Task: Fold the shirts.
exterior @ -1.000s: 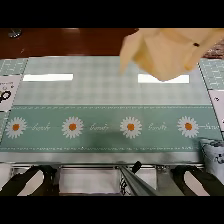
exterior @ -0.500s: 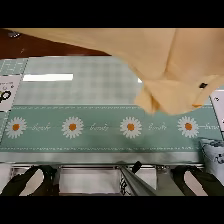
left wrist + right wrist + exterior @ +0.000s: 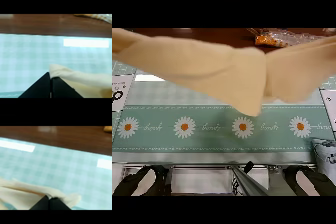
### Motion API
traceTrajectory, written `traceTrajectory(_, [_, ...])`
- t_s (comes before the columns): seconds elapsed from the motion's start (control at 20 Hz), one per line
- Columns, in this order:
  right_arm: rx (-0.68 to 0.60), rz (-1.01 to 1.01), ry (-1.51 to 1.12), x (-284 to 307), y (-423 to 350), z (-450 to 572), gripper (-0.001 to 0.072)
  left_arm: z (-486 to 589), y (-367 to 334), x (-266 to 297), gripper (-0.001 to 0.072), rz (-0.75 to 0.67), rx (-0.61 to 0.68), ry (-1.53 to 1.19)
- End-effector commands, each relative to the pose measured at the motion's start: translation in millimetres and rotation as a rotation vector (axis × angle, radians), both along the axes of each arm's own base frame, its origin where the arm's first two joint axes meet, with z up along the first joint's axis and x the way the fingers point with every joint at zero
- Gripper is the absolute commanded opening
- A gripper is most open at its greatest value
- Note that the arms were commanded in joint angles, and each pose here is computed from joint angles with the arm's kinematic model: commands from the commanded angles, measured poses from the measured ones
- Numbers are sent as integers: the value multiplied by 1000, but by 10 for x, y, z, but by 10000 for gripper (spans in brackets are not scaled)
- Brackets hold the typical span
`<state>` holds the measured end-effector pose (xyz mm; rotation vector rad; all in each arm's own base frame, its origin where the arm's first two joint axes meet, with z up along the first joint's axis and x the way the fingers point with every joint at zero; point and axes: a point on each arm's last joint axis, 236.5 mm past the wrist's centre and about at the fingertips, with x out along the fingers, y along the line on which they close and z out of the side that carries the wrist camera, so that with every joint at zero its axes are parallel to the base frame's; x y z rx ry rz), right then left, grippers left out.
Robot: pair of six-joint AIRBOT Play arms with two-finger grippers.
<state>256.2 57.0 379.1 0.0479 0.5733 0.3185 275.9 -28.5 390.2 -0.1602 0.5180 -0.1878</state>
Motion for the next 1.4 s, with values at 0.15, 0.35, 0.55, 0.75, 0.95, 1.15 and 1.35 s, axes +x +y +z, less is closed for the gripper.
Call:
traceTrajectory(0.15, [10,114,215,-340,190,-397,16,-120,-248,-117,17,-103,-46,65])
traceTrajectory(0.35, [70,123,383,-162,240,-961,16,-752,126,38,18,14,-9,246])
traceTrajectory(0.55, [89,162,511,176,521,-1736,16,-1618,235,269,18,33,-67,435])
traceTrajectory(0.75, [23,200,579,583,807,-2302,16,-2424,360,336,18,54,-71,583])
traceTrajectory(0.95, [60,171,553,1141,1017,-2659,16,-2739,590,595,18,136,-46,550])
traceTrajectory(1.15, [60,140,640,1387,1041,-3178,16,-2905,732,955,18,180,-57,505])
traceTrajectory(1.35, [50,126,734,1496,1051,-3682,16,-3488,784,1121,18,182,-88,637])
